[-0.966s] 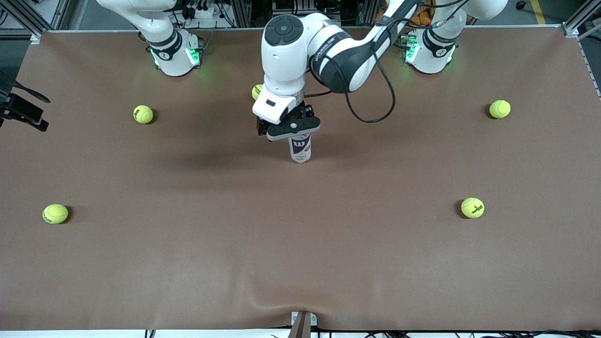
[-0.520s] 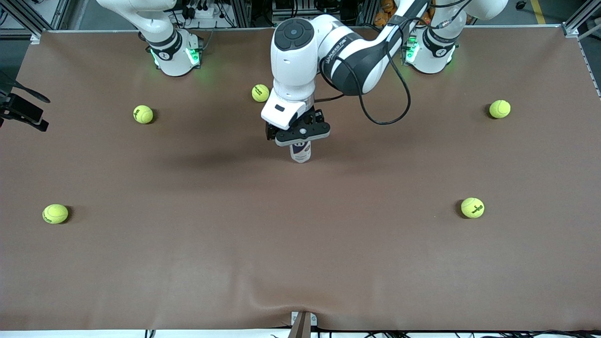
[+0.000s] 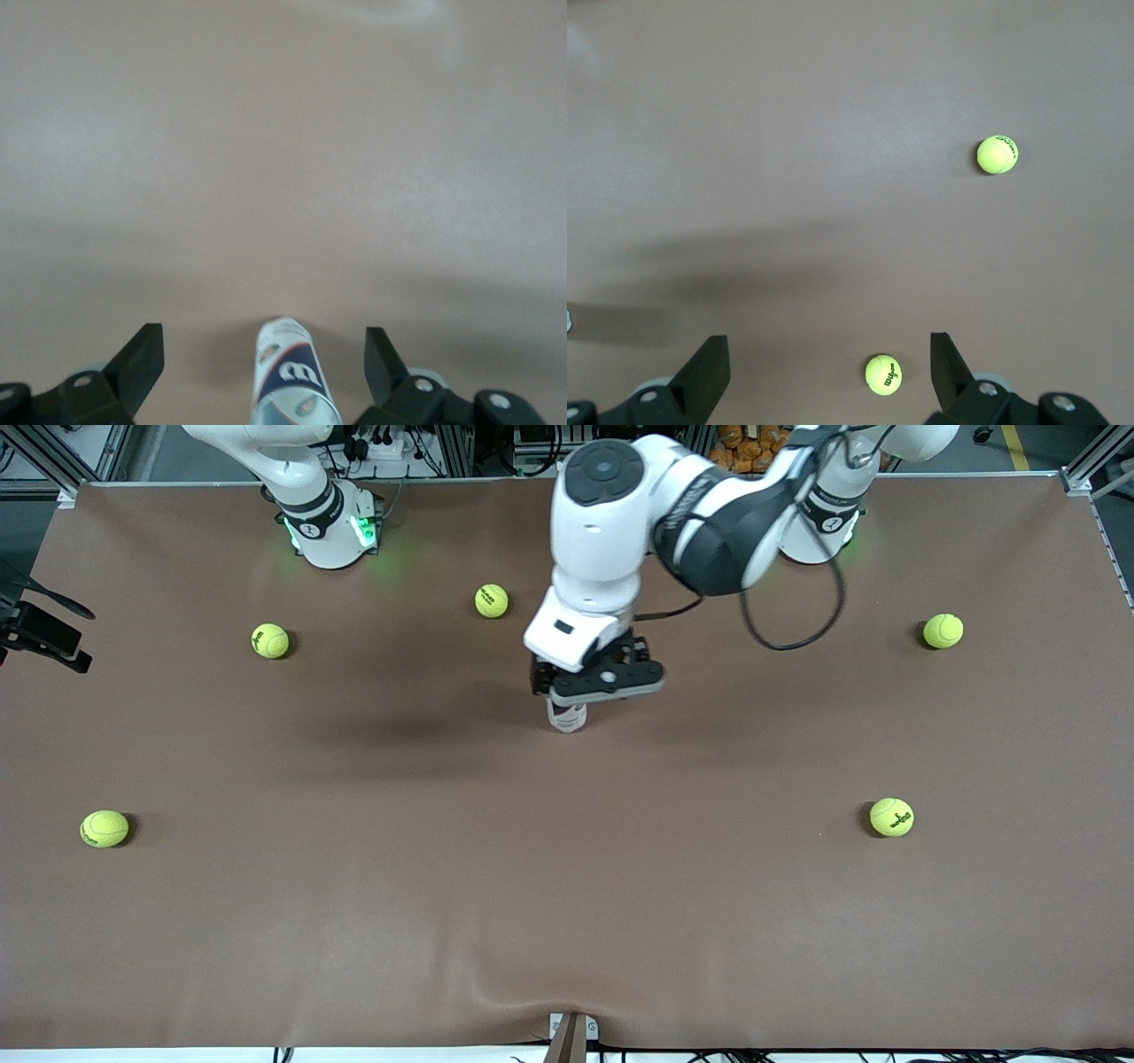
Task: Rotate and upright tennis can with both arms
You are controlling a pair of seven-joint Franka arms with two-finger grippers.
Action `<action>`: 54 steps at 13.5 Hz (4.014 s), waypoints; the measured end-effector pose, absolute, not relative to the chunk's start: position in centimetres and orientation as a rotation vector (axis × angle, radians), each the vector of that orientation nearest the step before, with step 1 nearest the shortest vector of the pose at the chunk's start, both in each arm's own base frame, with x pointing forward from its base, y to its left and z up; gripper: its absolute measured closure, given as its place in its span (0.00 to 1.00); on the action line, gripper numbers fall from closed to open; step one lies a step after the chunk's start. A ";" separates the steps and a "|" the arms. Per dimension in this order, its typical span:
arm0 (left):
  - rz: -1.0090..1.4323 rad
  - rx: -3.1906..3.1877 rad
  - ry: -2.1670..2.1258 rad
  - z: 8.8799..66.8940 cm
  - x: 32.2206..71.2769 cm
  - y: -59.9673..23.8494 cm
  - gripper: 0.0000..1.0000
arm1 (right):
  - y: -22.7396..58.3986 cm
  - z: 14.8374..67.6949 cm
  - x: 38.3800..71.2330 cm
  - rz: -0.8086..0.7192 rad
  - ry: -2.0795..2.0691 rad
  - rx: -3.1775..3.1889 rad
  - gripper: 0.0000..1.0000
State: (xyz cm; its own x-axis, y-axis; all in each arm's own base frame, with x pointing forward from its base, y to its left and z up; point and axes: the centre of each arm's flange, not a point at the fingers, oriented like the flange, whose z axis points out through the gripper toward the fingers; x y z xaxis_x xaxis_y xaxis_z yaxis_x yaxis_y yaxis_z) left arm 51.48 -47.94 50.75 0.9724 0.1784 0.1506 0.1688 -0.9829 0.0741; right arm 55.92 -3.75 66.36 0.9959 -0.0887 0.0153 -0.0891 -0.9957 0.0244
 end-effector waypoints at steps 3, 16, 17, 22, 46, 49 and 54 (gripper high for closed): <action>0.273 3.051 0.288 53.4 54.3 -43.3 0.00 | -3.8 66.3 55.9 0.015 -0.139 3.113 0.00; 0.318 3.071 0.380 56.0 63.0 -26.3 0.00 | -3.6 66.1 55.9 0.002 -0.136 3.114 0.00; 0.319 3.075 0.376 56.0 63.4 -25.4 0.00 | -3.6 66.1 55.9 0.002 -0.136 3.114 0.00; 0.320 3.067 0.401 56.8 64.6 -21.2 0.00 | -3.6 66.1 55.9 0.002 -0.136 3.114 0.00; 0.200 3.112 0.084 64.5 54.4 -0.3 0.00 | -3.6 66.0 55.9 -0.002 -0.136 3.114 0.00; 0.211 3.115 0.072 65.2 55.4 -0.7 0.00 | -3.6 66.0 55.9 -0.001 -0.136 3.114 0.00; 0.191 3.117 0.064 64.9 55.7 -1.1 0.00 | -3.6 66.0 55.9 -0.001 -0.136 3.114 0.00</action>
State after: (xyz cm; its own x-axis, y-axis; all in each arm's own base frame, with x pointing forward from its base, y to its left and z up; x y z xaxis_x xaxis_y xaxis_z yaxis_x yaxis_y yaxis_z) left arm 55.69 -1.05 64.88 0.9917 0.0417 0.1217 0.0395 -0.9990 0.0208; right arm 55.93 -3.64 65.99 0.9962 -0.0871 0.0005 -0.0871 -0.9959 0.0248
